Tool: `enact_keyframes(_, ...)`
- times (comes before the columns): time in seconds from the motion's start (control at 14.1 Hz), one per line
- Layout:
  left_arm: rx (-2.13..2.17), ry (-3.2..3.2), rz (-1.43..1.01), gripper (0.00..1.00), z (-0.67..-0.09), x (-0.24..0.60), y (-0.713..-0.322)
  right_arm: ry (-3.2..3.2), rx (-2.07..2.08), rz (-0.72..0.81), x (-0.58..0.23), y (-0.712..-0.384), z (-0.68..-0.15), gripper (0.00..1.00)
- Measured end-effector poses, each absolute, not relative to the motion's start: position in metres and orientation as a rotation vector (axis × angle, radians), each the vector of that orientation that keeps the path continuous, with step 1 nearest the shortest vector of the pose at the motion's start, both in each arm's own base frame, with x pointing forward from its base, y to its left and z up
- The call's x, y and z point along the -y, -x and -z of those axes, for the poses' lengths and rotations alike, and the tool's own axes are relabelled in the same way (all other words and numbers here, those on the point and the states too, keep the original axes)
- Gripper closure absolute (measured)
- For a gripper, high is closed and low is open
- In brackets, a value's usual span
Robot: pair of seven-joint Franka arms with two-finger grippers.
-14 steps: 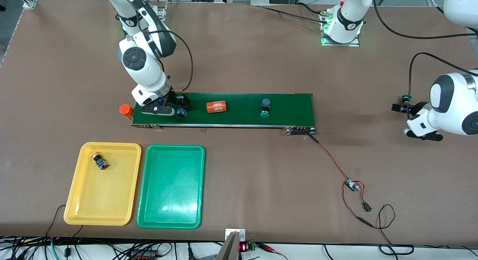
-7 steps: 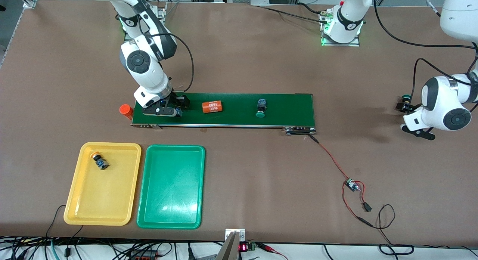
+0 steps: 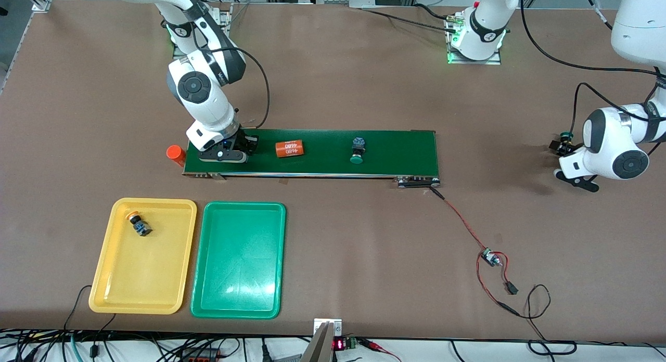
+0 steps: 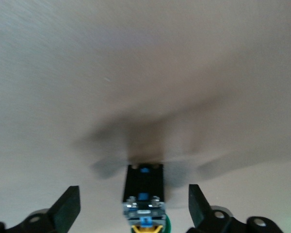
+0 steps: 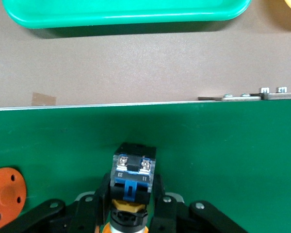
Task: Sort buttons by color to trays
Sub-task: 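Grasp the orange-cap button with the right gripper while the left grasps another, then carry the button over the yellow tray while the left gripper carries another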
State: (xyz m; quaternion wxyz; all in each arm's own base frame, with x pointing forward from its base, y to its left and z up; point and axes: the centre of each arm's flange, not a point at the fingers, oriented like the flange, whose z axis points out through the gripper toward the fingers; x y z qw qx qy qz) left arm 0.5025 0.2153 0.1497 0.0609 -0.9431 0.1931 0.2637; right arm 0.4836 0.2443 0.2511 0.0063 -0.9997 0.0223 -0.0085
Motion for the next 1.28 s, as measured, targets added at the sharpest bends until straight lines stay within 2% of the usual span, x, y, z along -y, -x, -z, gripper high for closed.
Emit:
enact_keyframes(0.07,-0.586,2.857,-0.828,0.03,-0.143,-0.214,-0.493,3.129,-0.07,0.026,-0.244,-0.484,-0.251,0.65)
enact_keyframes(0.14,-0.588,2.861,-0.859,0.09,-0.136,-0.212,-0.484,3.129,-0.073,0.027,-0.243,-0.484,-0.251,0.67)
enact_keyframes(0.21,-0.587,2.863,-0.875,0.09,-0.133,-0.212,-0.479,3.129,-0.075,0.03,-0.242,-0.486,-0.251,0.67)
enact_keyframes(0.28,-0.587,2.863,-0.882,0.15,-0.134,-0.212,-0.477,3.127,-0.075,0.04,-0.241,-0.488,-0.254,0.67)
enact_keyframes(0.43,-0.594,2.862,-0.897,0.34,-0.136,-0.213,-0.476,3.124,-0.078,0.071,-0.235,-0.503,-0.265,0.67)
enact_keyframes(0.64,-0.606,2.86,-0.907,0.65,-0.142,-0.212,-0.477,3.14,-0.043,0.103,-0.207,-0.544,-0.302,0.67)
enact_keyframes(0.92,-0.659,2.847,-0.968,0.66,-0.171,-0.179,-0.495,3.161,0.043,0.194,-0.148,-0.592,-0.335,0.67)
enact_keyframes(1.28,-0.682,2.968,-0.944,0.66,-0.236,-0.079,-0.548,3.187,0.154,0.205,-0.103,-0.631,-0.319,0.67)
